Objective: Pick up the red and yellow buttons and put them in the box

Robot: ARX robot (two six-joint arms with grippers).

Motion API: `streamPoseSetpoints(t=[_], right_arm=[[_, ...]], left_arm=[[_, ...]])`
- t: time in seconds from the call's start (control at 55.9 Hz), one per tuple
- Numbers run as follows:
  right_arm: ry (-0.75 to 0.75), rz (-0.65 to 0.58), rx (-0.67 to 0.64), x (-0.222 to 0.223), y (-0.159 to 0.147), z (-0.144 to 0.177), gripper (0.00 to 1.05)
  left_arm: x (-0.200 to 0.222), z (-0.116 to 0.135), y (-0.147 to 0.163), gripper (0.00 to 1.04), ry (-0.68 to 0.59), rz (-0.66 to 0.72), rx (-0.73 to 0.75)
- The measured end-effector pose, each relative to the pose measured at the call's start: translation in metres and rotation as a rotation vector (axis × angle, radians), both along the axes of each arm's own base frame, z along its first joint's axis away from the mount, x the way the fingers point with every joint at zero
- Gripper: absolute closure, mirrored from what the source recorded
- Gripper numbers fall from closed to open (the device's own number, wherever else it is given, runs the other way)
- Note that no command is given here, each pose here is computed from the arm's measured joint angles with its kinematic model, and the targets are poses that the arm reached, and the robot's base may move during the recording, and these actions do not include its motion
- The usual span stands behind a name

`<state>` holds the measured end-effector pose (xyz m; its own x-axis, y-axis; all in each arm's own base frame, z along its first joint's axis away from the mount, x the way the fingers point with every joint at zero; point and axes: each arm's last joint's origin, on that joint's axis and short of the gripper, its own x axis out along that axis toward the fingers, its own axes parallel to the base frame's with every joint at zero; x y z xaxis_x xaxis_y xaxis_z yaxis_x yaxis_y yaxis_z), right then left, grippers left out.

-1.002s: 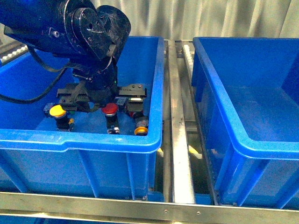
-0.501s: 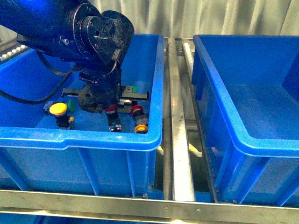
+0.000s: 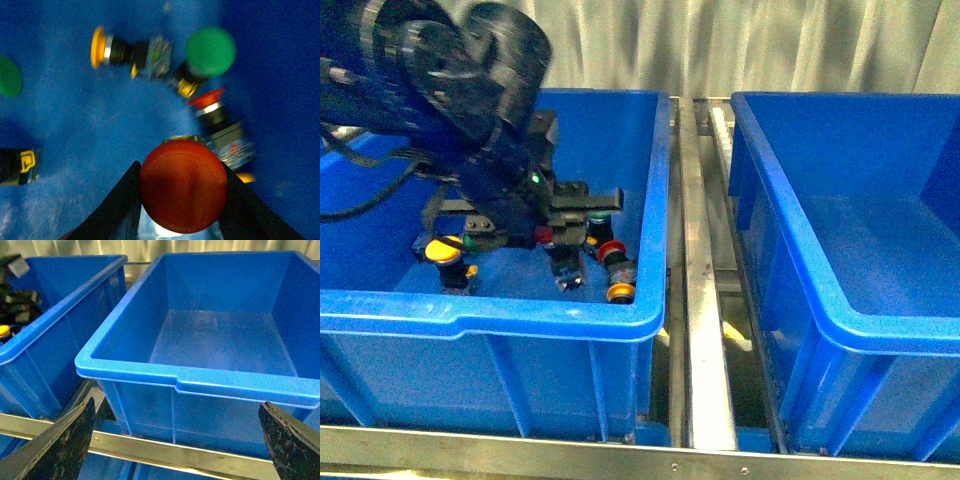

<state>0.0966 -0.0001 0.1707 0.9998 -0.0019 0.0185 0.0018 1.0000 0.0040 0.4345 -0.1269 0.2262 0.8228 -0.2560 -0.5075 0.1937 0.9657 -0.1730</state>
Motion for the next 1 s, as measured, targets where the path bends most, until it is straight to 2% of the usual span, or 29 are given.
streamPoseSetpoints(t=[0.072, 0.179, 0.268, 0.376, 0.429, 0.465, 0.572, 0.68, 0.823, 1.002], right_arm=[[0.0, 0.0, 0.0, 0.0, 0.0, 0.0, 0.07], [0.0, 0.0, 0.0, 0.0, 0.0, 0.0, 0.07], [0.0, 0.0, 0.0, 0.0, 0.0, 0.0, 0.07], [0.0, 0.0, 0.0, 0.0, 0.0, 0.0, 0.07], [0.0, 0.0, 0.0, 0.0, 0.0, 0.0, 0.07], [0.0, 0.0, 0.0, 0.0, 0.0, 0.0, 0.07], [0.0, 0.0, 0.0, 0.0, 0.0, 0.0, 0.07], [0.0, 0.0, 0.0, 0.0, 0.0, 0.0, 0.07], [0.0, 0.0, 0.0, 0.0, 0.0, 0.0, 0.07], [0.0, 0.0, 0.0, 0.0, 0.0, 0.0, 0.07]], left_arm=[[-0.015, 0.019, 0.022, 0.71, -0.111, -0.067, -0.11], [-0.037, 0.032, 0.055, 0.71, -0.179, -0.177, -0.286], [-0.051, 0.021, 0.076, 0.71, -0.171, -0.24, -0.443], [-0.064, -0.001, 0.076, 0.71, -0.104, -0.32, -0.62], [-0.072, -0.008, 0.065, 0.71, -0.061, -0.383, -0.708], [-0.077, -0.005, 0.051, 0.71, -0.07, -0.449, -0.78], [-0.092, 0.025, 0.001, 0.71, -0.151, -0.653, -0.927], [-0.103, 0.042, -0.049, 0.71, -0.096, -0.799, -0.983], [-0.107, 0.033, -0.098, 0.71, 0.028, -0.868, -1.002], [-0.105, 0.023, -0.121, 0.71, 0.075, -0.879, -1.002]])
